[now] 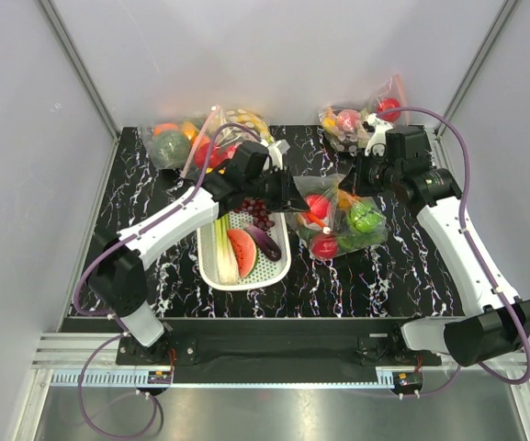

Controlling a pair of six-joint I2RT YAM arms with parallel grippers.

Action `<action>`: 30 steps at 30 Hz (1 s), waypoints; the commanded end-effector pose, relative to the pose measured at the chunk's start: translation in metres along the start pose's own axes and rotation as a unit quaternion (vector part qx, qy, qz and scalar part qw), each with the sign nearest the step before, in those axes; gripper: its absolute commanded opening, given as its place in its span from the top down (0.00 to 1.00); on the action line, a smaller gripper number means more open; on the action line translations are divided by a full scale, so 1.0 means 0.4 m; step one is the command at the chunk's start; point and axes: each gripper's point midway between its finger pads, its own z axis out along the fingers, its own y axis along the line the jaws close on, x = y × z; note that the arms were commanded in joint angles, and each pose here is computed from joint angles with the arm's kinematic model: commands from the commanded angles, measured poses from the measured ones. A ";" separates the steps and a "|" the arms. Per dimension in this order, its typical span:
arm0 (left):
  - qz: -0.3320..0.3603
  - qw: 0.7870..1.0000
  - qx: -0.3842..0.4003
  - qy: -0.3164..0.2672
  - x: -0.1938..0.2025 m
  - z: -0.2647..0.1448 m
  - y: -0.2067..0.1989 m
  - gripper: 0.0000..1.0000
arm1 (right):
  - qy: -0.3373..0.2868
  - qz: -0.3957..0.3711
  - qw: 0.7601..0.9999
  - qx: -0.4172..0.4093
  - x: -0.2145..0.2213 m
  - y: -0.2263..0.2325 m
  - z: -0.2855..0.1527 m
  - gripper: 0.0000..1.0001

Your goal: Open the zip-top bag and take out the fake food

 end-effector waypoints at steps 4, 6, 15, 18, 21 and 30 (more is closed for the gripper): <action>0.013 0.998 0.061 0.005 -0.006 -0.016 -0.079 1.00 | -0.035 -0.024 0.999 -0.022 -0.036 0.030 -0.021 1.00; 0.010 0.997 0.072 0.003 -0.009 -0.028 -0.096 1.00 | -0.032 -0.024 0.999 -0.020 -0.032 0.028 -0.022 0.99; -0.049 0.992 0.117 -0.013 -0.047 -0.087 -0.155 1.00 | -0.036 -0.035 0.999 -0.003 -0.045 0.023 -0.053 0.40; -0.078 0.988 0.129 -0.021 -0.050 -0.108 -0.152 1.00 | -0.036 -0.042 0.998 0.012 -0.038 0.013 -0.074 0.26; -0.106 0.984 0.142 -0.033 -0.059 -0.127 -0.144 1.00 | -0.041 -0.048 0.998 0.029 -0.025 0.001 -0.105 0.21; -0.141 0.976 0.162 -0.027 -0.076 -0.130 -0.142 1.00 | -0.074 -0.077 0.994 0.002 0.039 0.030 -0.211 0.18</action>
